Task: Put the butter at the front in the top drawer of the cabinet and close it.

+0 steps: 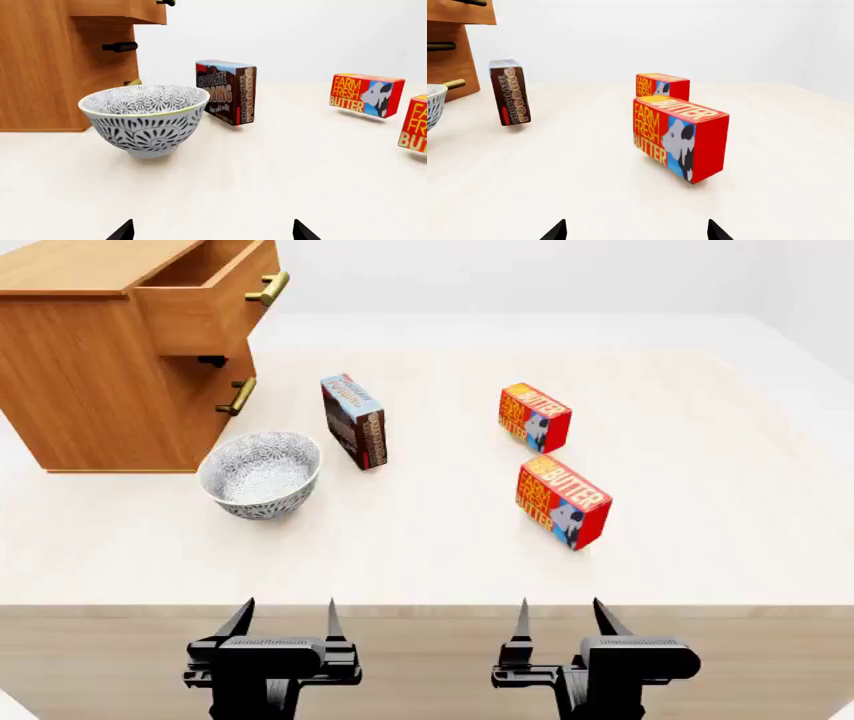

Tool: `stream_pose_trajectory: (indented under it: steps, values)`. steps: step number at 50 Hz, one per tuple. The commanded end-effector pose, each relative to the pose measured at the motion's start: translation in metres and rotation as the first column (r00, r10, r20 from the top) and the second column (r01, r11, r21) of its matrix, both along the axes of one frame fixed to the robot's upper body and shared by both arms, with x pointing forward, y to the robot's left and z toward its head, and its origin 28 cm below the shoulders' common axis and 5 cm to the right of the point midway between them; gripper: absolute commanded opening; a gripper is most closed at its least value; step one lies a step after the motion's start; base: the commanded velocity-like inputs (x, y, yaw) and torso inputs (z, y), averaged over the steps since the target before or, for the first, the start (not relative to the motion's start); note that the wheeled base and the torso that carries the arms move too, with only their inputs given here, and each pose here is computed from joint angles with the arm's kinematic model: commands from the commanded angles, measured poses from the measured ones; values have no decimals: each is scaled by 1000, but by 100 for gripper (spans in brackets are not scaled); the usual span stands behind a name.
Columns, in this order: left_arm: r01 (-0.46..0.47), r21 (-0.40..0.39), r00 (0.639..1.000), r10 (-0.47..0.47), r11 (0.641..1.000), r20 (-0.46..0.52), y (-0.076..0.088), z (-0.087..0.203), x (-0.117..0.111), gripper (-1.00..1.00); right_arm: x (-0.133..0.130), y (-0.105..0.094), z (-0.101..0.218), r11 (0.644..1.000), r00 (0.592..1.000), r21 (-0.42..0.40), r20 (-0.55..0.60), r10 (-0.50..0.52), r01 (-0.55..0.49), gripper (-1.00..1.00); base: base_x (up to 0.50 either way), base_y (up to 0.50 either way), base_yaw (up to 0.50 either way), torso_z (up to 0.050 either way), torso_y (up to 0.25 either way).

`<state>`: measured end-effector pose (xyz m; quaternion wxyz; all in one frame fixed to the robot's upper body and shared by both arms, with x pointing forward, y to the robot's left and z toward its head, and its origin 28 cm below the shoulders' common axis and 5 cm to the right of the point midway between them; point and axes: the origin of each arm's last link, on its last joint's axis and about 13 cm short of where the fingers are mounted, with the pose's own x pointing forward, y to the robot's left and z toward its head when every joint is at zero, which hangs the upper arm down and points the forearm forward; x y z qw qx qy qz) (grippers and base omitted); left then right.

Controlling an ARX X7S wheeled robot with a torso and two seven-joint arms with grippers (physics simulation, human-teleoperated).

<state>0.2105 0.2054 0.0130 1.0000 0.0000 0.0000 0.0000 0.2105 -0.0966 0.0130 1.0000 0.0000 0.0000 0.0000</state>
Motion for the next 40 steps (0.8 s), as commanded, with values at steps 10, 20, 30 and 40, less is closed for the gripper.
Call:
stream_pose_trajectory:
  steps: [10, 20, 30, 40]
  values:
    - [1, 134, 994, -16, 991, 110, 9, 54, 9, 100, -8, -4, 50, 997, 1000, -76, 14, -13, 14, 100, 0, 0, 0, 0, 0]
    - [23, 139, 996, -35, 990, 84, 23, 149, 34, 100, -4, -13, 131, 986, 995, -156, -93, 38, -53, 100, 0, 0, 0, 0, 0]
    - [18, 289, 985, -68, 957, 162, 28, 248, 52, 100, 24, -33, 213, 929, 990, -350, -118, 82, -119, 100, 0, 0, 0, 0, 0]
    - [11, 307, 981, -71, 952, 183, 31, 330, 72, 100, 34, -34, 290, 940, 973, -282, -180, 146, -194, 100, 0, 0, 0, 0, 0]
